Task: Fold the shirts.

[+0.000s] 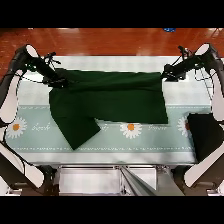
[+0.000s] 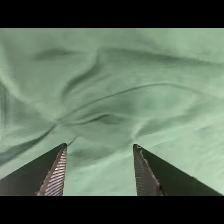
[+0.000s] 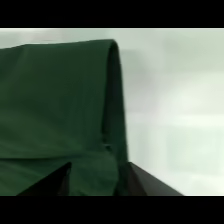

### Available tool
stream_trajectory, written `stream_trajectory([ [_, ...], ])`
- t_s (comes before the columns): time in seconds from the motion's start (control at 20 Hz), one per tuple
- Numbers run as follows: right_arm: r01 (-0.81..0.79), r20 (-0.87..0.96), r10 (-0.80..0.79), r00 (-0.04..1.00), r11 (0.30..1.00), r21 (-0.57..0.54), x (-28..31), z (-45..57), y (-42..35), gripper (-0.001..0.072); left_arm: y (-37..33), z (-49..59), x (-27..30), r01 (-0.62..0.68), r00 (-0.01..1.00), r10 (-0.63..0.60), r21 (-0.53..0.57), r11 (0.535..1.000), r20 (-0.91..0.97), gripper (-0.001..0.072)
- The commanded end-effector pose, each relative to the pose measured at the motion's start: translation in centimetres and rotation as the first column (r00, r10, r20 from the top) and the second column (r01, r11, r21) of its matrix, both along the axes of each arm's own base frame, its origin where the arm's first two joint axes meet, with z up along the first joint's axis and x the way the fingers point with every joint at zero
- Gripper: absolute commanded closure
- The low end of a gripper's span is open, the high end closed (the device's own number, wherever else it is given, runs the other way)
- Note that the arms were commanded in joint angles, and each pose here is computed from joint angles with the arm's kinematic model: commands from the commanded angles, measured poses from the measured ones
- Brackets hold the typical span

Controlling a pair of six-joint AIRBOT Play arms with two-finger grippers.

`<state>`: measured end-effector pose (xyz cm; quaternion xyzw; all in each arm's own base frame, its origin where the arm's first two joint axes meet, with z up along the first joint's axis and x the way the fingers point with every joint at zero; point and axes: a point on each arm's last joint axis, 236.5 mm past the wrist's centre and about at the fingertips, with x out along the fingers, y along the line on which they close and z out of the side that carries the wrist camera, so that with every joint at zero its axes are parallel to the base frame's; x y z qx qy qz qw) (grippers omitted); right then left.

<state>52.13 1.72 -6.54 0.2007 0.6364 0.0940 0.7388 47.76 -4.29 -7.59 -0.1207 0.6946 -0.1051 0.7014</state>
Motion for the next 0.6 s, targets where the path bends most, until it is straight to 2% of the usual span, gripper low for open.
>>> stream_trajectory([
  [0.0, 0.025, -0.062, -0.025, 0.998, 1.0, 0.008, -1.7, 1.1, -0.9, 0.0304, 1.2, 1.6, -1.0, -0.038, 0.999, 0.037, -0.01, 0.999, -0.031, 0.0197],
  [0.2, 0.054, -0.121, -0.071, 0.99, 0.99, -0.134, -5.9, 4.3, -6.8, 0.0305, 4.5, 5.4, -3.7, -0.098, 0.995, 0.097, -0.013, 0.995, -0.039, 0.0197],
  [0.3, 0.099, -0.119, -0.12, 0.986, 0.981, -0.166, -8.7, 4.7, -8.6, 0.0305, 6.0, 6.0, -6.2, -0.155, 0.987, 0.154, -0.012, 0.988, -0.033, 0.0197],
  [0.4, 0.173, -0.097, -0.19, 0.977, 0.973, -0.154, -12.2, 3.4, -9.2, 0.0306, 7.4, 4.9, -10.5, -0.194, 0.98, 0.193, -0.012, 0.981, -0.038, 0.0198],
  [0.5, 0.246, 0.023, -0.245, 0.969, 0.967, -0.065, -14.6, 2.6, -7.9, 0.0306, 8.1, 2.4, -15.8, -0.256, 0.963, 0.253, -0.026, 0.966, -0.095, 0.0198],
  [0.55, 0.299, 0.059, -0.298, 0.953, 0.954, -0.018, -16.2, 2.3, -7.4, 0.0306, 7.8, 1.3, -18.0, -0.327, 0.94, 0.316, -0.077, 0.942, -0.128, 0.0199],
])
